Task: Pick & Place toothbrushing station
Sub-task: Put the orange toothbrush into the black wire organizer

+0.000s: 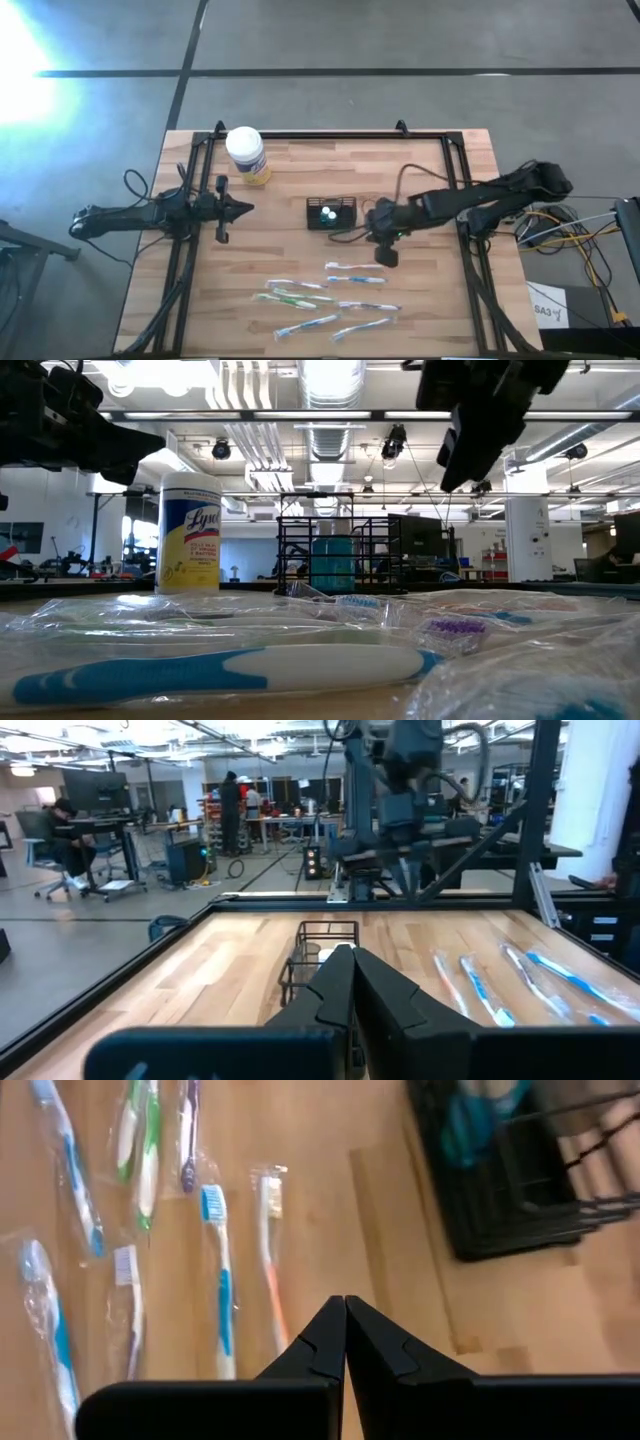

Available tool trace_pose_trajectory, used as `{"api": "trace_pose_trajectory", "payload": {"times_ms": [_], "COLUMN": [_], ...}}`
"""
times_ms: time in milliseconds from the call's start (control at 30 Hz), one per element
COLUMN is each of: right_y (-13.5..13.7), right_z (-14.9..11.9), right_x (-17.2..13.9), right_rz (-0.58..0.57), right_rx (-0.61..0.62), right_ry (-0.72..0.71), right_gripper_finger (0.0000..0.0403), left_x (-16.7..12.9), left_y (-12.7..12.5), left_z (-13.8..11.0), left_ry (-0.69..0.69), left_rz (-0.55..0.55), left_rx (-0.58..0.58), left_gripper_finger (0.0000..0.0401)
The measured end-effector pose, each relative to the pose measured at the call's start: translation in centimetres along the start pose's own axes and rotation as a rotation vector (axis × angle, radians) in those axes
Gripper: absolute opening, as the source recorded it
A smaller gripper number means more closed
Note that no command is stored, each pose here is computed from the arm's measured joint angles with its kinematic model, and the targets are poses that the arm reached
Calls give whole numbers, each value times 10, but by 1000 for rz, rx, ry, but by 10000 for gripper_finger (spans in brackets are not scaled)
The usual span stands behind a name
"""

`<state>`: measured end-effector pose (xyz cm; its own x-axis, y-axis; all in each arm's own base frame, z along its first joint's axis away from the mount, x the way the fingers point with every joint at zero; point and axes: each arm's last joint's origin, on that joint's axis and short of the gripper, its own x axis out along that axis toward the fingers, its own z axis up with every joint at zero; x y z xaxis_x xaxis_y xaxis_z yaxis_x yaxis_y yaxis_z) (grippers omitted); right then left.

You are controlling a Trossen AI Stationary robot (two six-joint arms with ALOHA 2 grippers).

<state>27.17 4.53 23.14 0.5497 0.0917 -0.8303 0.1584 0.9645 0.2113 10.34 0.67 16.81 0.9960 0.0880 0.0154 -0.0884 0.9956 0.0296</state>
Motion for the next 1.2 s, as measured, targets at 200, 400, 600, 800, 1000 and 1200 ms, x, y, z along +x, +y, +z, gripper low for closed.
{"api": "trace_pose_trajectory", "payload": {"times_ms": [200,400,600,800,1000,1200], "right_y": [17,38,55,55,54,54], "right_z": [18,23,29,29,24,24], "right_x": [25,47,61,77,87,99], "right_rz": [-58,-104,-110,-129,-127,-117], "right_rx": [66,46,13,-54,-76,-104], "right_ry": [157,302,323,327,335,326], "right_gripper_finger": [10,46,111,165,185,180], "left_x": [0,0,0,0,0,0], "left_y": [0,0,0,0,0,0], "left_z": [0,0,-1,-1,-2,-3], "left_ry": [0,3,15,13,22,41], "left_rz": [0,0,-1,-1,0,0], "left_rx": [-2,-4,-8,-32,-49,-74], "left_gripper_finger": [10,14,9,12,16,12]}}
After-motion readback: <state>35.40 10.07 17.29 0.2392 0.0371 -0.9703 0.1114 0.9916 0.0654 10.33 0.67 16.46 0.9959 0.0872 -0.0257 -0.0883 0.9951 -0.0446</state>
